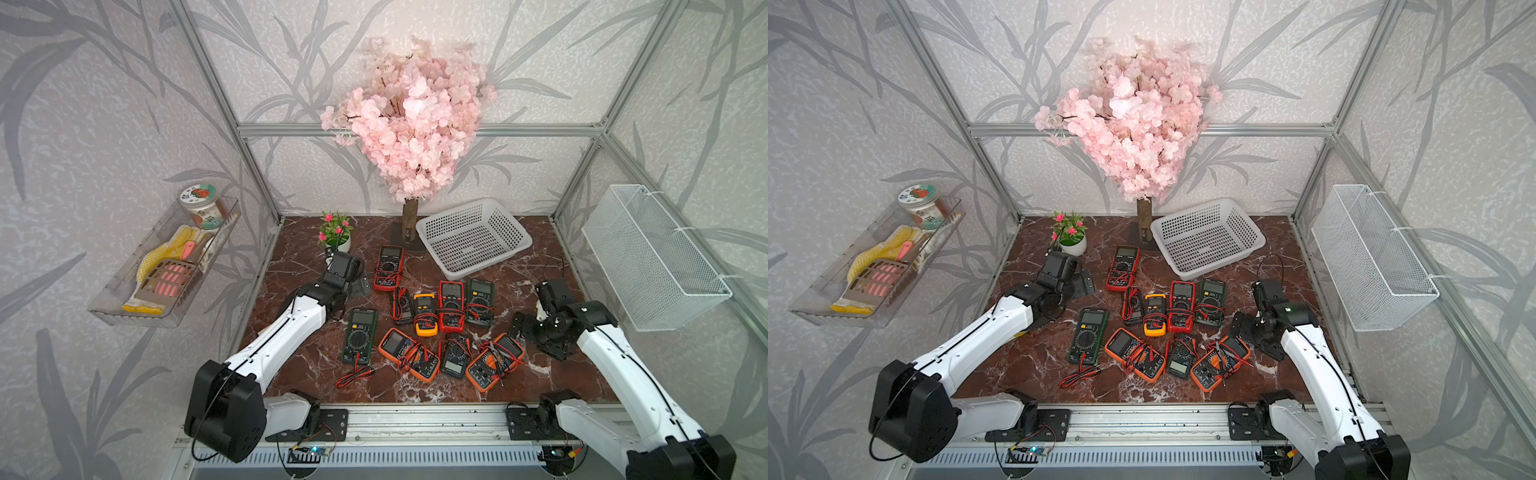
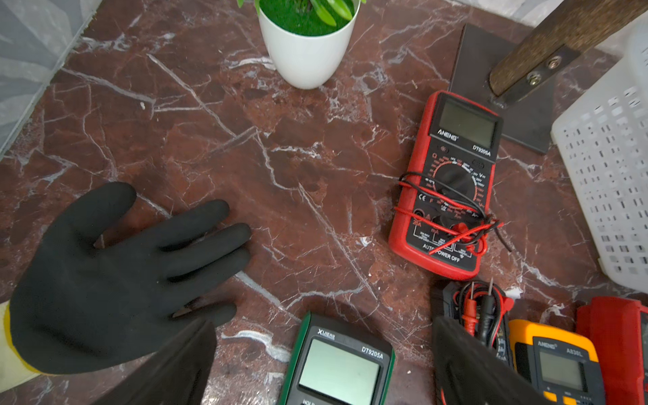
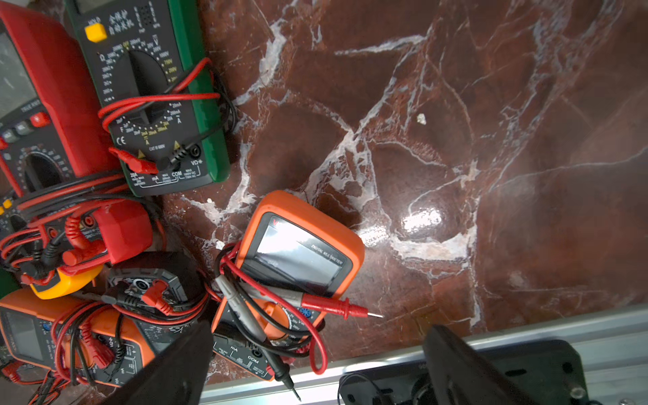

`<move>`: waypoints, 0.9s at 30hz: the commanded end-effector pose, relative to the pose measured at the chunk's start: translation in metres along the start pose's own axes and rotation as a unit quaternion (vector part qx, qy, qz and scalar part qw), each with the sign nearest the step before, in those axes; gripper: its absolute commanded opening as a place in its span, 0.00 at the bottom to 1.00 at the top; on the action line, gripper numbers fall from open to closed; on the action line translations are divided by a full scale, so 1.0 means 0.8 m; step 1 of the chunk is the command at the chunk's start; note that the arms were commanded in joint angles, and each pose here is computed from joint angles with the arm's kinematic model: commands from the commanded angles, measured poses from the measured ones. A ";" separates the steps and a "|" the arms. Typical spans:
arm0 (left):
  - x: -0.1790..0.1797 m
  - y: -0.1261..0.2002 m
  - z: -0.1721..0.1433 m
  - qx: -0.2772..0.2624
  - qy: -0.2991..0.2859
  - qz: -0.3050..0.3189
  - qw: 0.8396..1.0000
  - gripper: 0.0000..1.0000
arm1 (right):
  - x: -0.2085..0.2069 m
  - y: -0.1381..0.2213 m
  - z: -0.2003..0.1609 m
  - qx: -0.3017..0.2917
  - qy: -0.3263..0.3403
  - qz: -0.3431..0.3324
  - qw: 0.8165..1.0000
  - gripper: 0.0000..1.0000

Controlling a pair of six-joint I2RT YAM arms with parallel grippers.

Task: Put the multimeter into the basket
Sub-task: Pick up the multimeter from the center of the board.

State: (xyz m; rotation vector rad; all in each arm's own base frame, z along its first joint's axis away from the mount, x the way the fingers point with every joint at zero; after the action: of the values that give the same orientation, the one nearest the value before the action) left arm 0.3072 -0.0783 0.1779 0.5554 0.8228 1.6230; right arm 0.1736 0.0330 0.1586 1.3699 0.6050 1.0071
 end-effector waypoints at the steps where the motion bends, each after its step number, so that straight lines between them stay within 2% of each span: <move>1: -0.004 -0.005 -0.010 0.023 -0.001 -0.002 1.000 1.00 | 0.010 0.023 0.017 -0.042 -0.001 0.016 0.999 1.00; 3: -0.009 -0.010 -0.012 0.031 -0.004 -0.007 0.999 1.00 | 0.026 0.024 0.020 -0.043 0.002 0.058 0.997 1.00; 6: -0.016 -0.015 -0.012 0.039 -0.005 -0.013 0.999 1.00 | 0.035 0.013 0.018 -0.016 0.003 0.068 0.998 1.00; 9: -0.024 -0.017 -0.008 0.047 -0.006 -0.019 0.999 1.00 | 0.030 0.003 0.004 0.033 0.003 0.034 0.999 1.00; 12: -0.030 -0.017 -0.005 0.055 -0.010 -0.020 0.998 1.00 | 0.024 0.009 -0.003 0.019 0.014 -0.022 0.999 0.99; 16: -0.032 -0.013 -0.003 0.057 -0.009 -0.025 0.998 1.00 | 0.020 0.022 -0.010 -0.003 -0.034 -0.056 0.998 0.99; 21: -0.034 -0.008 -0.003 0.054 -0.005 -0.036 0.998 1.00 | 0.028 0.019 -0.032 0.012 -0.098 0.028 0.995 1.00; 24: -0.033 -0.004 -0.006 0.054 -0.003 -0.042 0.998 1.00 | 0.014 0.008 -0.052 0.051 -0.125 -0.007 0.991 1.00; 27: -0.030 -0.002 -0.012 0.053 0.003 -0.046 0.998 1.00 | 0.009 0.000 -0.063 0.060 -0.144 -0.035 0.987 1.00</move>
State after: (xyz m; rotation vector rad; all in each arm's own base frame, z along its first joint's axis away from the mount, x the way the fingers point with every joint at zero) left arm 0.3151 -0.1038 0.1704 0.5983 0.9128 1.5113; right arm 0.1489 0.0643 0.1638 1.5062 0.4863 0.8577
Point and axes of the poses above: each gripper's point midway between its finger pads, its own y axis back along the fingers, its own x axis along the line the jaws close on, z = x × y, the point moved 4 cm from there along y, back along the fingers, and after that the axes turned 4 degrees about -y, right-handed, at the moved point
